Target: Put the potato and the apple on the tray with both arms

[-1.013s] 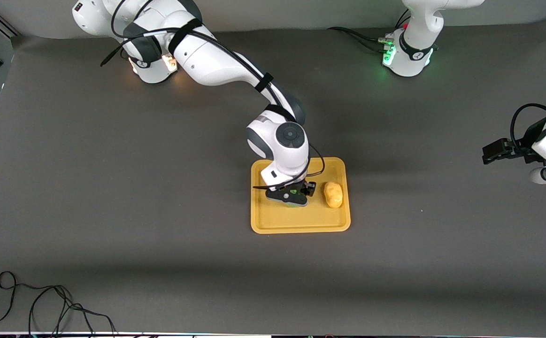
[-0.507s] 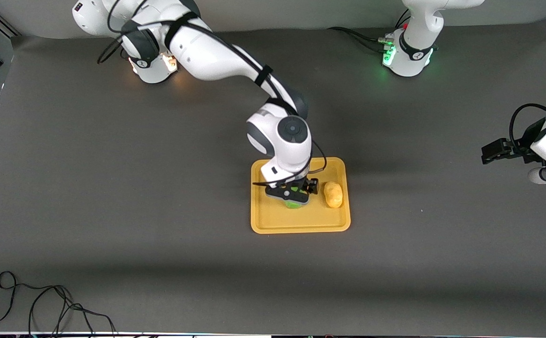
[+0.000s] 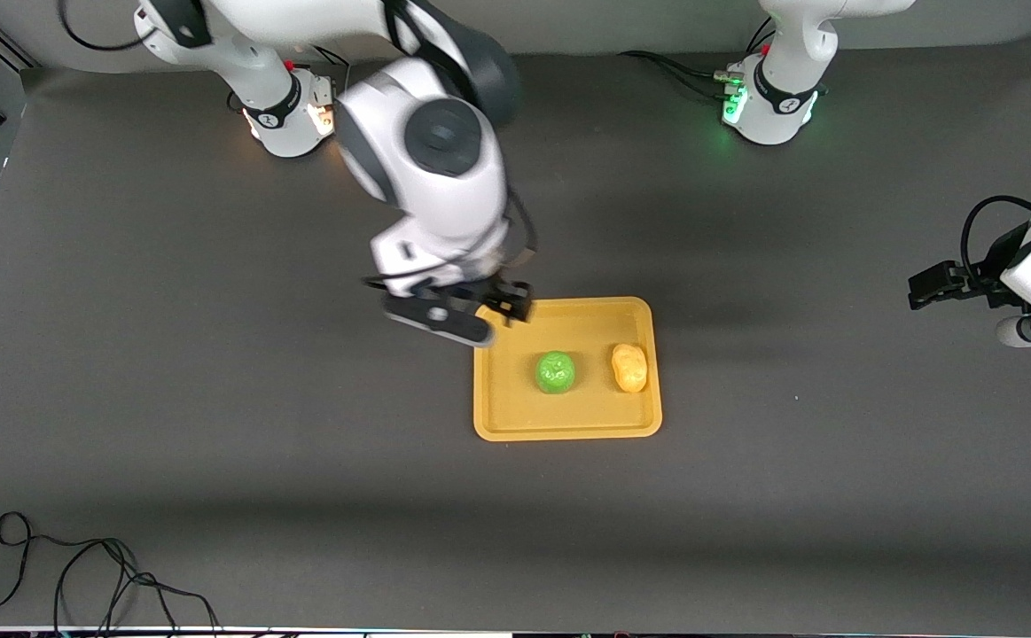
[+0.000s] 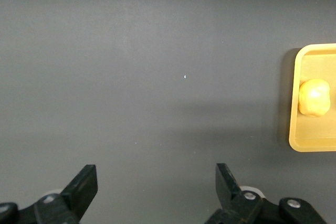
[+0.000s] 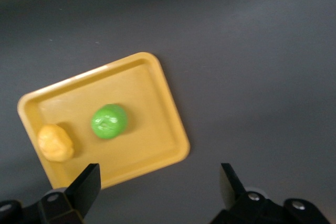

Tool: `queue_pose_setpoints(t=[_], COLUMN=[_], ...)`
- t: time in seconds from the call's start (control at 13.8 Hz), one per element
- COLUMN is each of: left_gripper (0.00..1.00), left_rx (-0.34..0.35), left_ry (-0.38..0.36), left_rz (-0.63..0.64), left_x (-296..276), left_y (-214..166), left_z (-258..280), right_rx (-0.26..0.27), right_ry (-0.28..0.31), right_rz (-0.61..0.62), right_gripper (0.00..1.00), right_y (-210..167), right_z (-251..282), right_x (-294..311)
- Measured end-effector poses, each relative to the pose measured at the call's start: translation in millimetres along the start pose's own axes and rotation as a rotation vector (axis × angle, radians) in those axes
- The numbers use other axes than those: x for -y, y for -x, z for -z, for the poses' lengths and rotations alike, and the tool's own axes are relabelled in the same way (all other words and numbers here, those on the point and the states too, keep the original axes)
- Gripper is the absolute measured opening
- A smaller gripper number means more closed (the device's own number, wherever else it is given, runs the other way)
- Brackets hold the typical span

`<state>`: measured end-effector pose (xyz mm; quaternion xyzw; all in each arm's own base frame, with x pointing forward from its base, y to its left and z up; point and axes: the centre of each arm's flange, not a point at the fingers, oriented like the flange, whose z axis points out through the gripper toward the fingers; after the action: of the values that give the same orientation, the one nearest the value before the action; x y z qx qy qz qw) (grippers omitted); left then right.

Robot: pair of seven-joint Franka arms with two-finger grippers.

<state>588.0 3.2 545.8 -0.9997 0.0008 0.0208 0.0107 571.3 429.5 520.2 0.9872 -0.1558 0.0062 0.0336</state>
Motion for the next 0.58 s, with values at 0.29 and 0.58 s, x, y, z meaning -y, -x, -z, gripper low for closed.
queue_pose_setpoints(t=[0.29,0.58], left_gripper=[1.0,1.0], left_rx=[0.0,0.001], left_ry=[0.0,0.0], left_rz=[-0.002,-0.013], left_x=[-1.2,-8.2], left_y=[0.1,0.2], left_z=[0.3,0.1], right_rx=[0.046,0.072], right_ry=[0.027,-0.003], right_rz=[0.162,0.225], right_gripper=[1.0,1.0], right_y=[-59.6,-97.8], right_z=[57.1,85.3], right_x=[-132.0,-269.1])
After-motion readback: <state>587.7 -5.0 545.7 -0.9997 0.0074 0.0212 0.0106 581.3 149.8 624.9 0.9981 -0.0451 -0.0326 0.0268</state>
